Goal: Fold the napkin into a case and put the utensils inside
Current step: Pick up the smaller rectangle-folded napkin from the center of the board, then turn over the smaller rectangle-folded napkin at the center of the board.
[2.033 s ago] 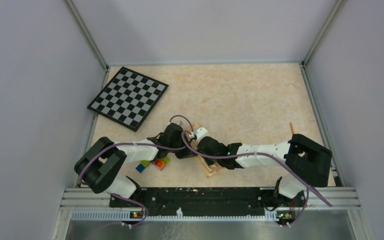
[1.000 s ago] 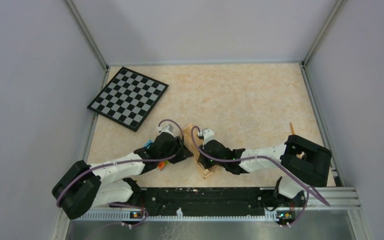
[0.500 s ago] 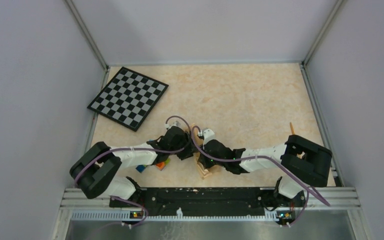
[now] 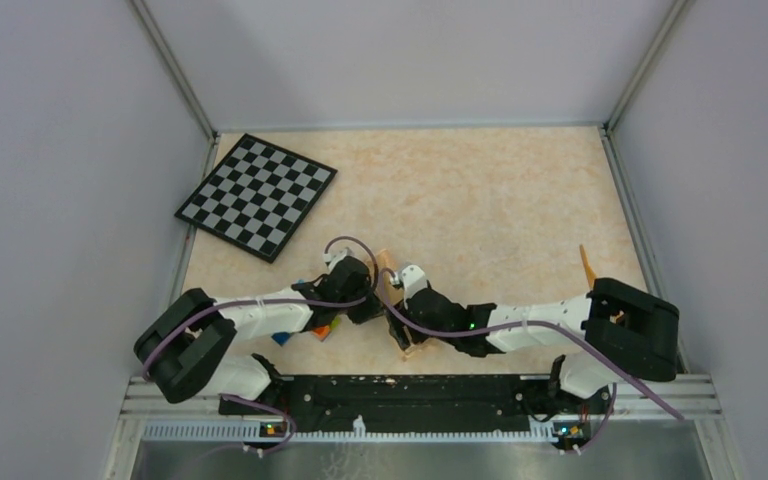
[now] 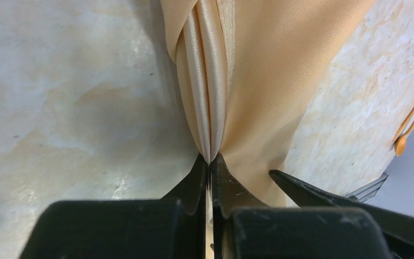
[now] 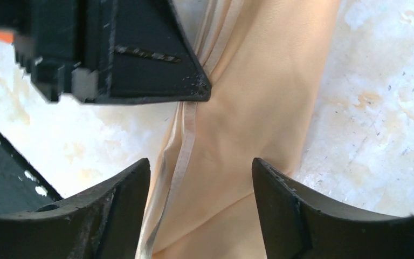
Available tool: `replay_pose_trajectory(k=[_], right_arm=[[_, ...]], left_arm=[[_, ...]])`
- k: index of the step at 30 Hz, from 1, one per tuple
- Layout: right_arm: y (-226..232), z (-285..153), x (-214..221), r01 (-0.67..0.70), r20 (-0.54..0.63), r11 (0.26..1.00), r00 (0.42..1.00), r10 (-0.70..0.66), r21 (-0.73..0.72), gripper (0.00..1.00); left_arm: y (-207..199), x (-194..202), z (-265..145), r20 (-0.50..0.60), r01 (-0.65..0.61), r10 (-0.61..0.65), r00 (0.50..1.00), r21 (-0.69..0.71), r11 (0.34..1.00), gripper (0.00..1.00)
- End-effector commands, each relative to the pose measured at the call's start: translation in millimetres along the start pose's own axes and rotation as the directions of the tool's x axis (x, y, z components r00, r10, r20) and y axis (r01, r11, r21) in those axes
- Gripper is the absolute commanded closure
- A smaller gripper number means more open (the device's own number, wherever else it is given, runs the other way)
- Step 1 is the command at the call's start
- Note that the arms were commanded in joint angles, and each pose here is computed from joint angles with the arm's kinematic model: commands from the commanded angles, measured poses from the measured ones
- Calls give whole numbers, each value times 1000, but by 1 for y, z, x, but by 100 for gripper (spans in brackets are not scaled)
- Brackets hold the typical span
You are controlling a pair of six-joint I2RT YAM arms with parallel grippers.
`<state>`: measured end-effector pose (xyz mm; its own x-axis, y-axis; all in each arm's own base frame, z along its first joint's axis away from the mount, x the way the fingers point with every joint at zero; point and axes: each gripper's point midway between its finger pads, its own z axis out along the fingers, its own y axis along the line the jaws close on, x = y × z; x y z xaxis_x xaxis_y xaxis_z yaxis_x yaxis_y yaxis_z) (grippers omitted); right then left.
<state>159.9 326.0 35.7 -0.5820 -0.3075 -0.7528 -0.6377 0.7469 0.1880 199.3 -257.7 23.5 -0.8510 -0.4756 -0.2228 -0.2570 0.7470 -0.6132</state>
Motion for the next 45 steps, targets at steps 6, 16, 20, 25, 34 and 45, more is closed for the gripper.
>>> replay_pose_trajectory(k=[6, 16, 20, 25, 34, 45], right_arm=[[25, -7, -41, 278, 156, 957, 945, -288, 88, 30], [36, 5, -36, 382, 145, 875, 888, -437, 297, 33], [32, 7, -36, 388, 134, 836, 874, -468, 388, 39], [23, 6, -41, 368, 116, 785, 869, -481, 499, 67], [28, -10, -41, 192, 257, 931, 926, -276, 310, 100], [41, -55, -89, -210, 271, 882, 899, 344, -421, 100]], left_arm=[[-8, -4, -19, -2, 84, -84, 996, -40, 996, 100], [-19, -1, -23, -72, 126, -128, 989, -39, 991, 100], [-21, 1, -26, -84, 137, -139, 987, -24, 990, 100], [-21, 2, -26, -93, 149, -151, 984, -22, 989, 100], [-40, -24, -43, 8, 55, -56, 998, 77, 996, 46], [-86, -98, -137, 418, -266, 165, 893, 196, 944, 4]])
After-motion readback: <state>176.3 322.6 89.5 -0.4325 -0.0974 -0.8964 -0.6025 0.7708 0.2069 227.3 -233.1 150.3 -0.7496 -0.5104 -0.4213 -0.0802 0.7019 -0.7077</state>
